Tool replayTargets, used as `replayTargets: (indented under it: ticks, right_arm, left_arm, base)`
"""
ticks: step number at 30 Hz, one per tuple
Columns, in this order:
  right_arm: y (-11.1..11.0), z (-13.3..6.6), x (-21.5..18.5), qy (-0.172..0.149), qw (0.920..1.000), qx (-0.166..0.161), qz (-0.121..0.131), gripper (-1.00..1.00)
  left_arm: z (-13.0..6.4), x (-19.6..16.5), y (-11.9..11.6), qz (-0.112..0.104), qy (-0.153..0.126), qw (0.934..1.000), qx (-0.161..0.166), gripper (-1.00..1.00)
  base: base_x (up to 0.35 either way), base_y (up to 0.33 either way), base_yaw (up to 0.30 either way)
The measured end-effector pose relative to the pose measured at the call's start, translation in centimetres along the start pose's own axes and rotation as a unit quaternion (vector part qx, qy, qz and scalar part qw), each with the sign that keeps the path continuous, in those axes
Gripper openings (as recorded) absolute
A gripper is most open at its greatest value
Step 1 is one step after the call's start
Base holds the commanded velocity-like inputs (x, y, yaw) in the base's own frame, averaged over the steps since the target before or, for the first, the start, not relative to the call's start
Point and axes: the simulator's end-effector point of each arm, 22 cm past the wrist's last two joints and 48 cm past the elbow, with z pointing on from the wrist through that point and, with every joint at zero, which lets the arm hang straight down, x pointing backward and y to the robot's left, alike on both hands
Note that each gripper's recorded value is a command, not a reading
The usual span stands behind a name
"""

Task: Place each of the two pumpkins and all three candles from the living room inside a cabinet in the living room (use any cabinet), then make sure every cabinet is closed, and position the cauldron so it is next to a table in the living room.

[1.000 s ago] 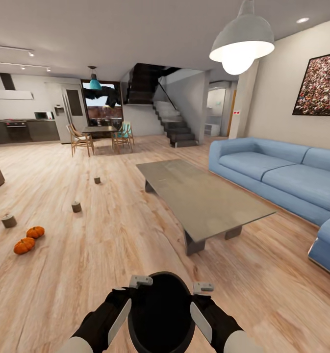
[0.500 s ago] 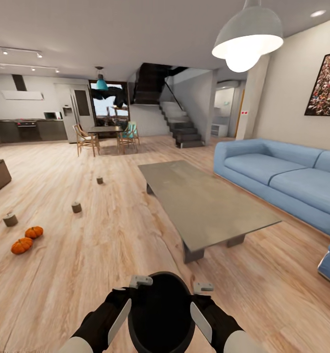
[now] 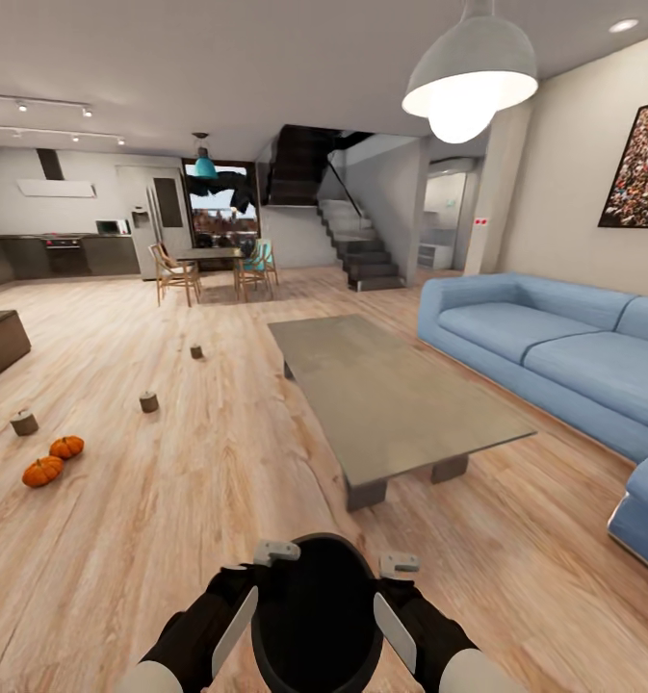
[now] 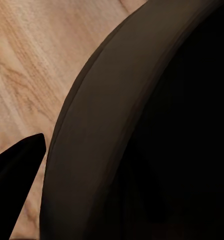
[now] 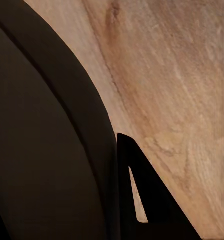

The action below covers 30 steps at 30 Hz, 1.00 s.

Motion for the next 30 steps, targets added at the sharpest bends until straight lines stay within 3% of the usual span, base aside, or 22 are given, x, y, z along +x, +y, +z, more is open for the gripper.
replayTargets:
  ticks: [16,30]
  right_arm:
    - [0.0,-0.04,-0.08,-0.001,1.0,0.0,-0.001,-1.0]
    - [0.02,-0.07,-0.11,-0.001,1.0,0.0,-0.002,-1.0]
  left_arm:
    - [-0.03,-0.04,0.0,-0.001,0.0,1.0,0.0,-1.0]
    - [-0.04,-0.03,0.02,-0.002,0.0,1.0,0.001,-1.0]
  base:
    - [-0.013,-0.273,0.013]
    - [0.031,-0.239,0.257]
